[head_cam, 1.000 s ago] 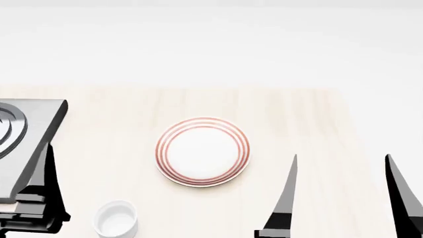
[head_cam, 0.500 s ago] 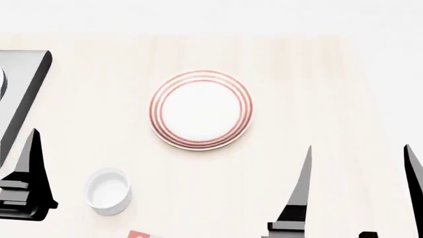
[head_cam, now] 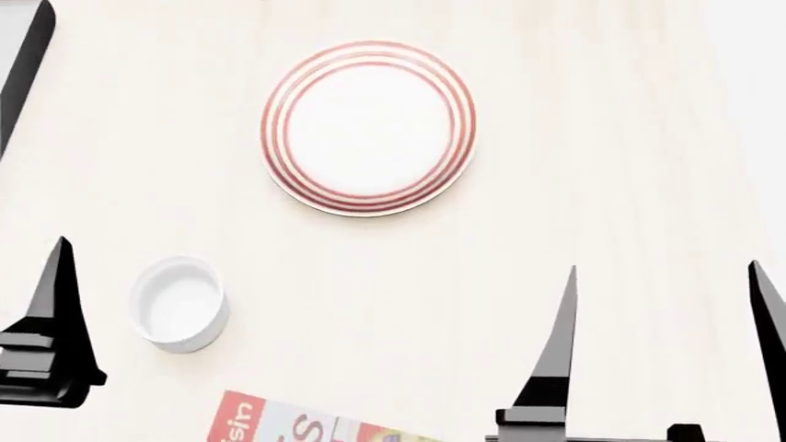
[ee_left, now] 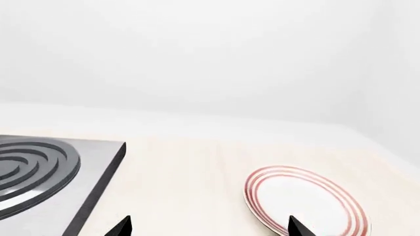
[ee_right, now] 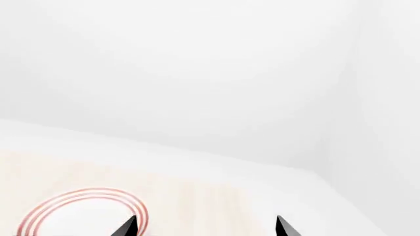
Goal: Pick the akita bowl on the cookies box and place it on the plate.
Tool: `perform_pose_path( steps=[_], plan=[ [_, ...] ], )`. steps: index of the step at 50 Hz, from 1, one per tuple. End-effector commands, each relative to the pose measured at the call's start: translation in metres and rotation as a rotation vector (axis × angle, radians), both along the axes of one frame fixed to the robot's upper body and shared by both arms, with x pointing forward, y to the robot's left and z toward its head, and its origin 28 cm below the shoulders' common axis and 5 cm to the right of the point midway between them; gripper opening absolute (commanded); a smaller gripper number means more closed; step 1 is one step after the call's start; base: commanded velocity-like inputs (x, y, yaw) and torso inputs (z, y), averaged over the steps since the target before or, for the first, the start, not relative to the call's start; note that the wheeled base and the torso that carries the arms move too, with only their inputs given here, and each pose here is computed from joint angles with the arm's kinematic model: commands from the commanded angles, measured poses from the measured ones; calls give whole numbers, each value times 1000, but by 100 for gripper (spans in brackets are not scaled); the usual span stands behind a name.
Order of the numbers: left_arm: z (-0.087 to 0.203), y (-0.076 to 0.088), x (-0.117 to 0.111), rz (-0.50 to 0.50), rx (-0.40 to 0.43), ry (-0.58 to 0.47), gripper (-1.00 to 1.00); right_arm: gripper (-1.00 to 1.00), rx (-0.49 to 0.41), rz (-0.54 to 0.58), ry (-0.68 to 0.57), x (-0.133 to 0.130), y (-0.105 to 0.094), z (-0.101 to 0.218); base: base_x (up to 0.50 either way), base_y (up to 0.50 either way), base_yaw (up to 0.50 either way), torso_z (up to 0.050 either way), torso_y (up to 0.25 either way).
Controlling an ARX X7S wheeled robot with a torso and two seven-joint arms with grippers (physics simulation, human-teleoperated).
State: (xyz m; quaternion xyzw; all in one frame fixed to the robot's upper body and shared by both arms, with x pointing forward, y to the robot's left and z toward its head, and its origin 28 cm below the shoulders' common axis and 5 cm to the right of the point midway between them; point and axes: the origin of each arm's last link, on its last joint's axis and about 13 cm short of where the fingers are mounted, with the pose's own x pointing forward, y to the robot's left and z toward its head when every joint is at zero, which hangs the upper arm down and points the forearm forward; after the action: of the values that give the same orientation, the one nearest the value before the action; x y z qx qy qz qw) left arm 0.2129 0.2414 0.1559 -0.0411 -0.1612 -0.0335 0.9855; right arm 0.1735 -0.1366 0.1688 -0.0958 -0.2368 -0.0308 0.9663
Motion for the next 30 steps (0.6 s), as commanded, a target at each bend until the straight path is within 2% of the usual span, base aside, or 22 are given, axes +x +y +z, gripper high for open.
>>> perform_pose_path(
  steps=[1,7,12,16,21,24,30],
  plan=[
    [-1,0,2,22,12,20,100,100,4,-10,18,3,-4,-1,0,0,0,0,0],
    [-1,0,6,-1,36,60,100,100,-43,1,65,6,-6,-1,0,0,0,0,0],
    [3,-2,14,-59,71,82,100,100,-55,72,138,9,-9,8,0,0,0,0,0],
    [11,-3,21,-82,90,82,100,100,-123,105,172,10,-7,18,0,0,0,0,0],
    [12,-7,27,-127,154,78,100,100,-176,140,209,14,-4,21,0,0,0,0,0],
    [14,-7,28,-146,164,72,100,100,-203,150,217,14,-3,25,0,0,0,0,0],
    [16,-6,34,-177,169,93,100,100,-205,224,257,13,-3,31,0,0,0,0,0]
  ],
)
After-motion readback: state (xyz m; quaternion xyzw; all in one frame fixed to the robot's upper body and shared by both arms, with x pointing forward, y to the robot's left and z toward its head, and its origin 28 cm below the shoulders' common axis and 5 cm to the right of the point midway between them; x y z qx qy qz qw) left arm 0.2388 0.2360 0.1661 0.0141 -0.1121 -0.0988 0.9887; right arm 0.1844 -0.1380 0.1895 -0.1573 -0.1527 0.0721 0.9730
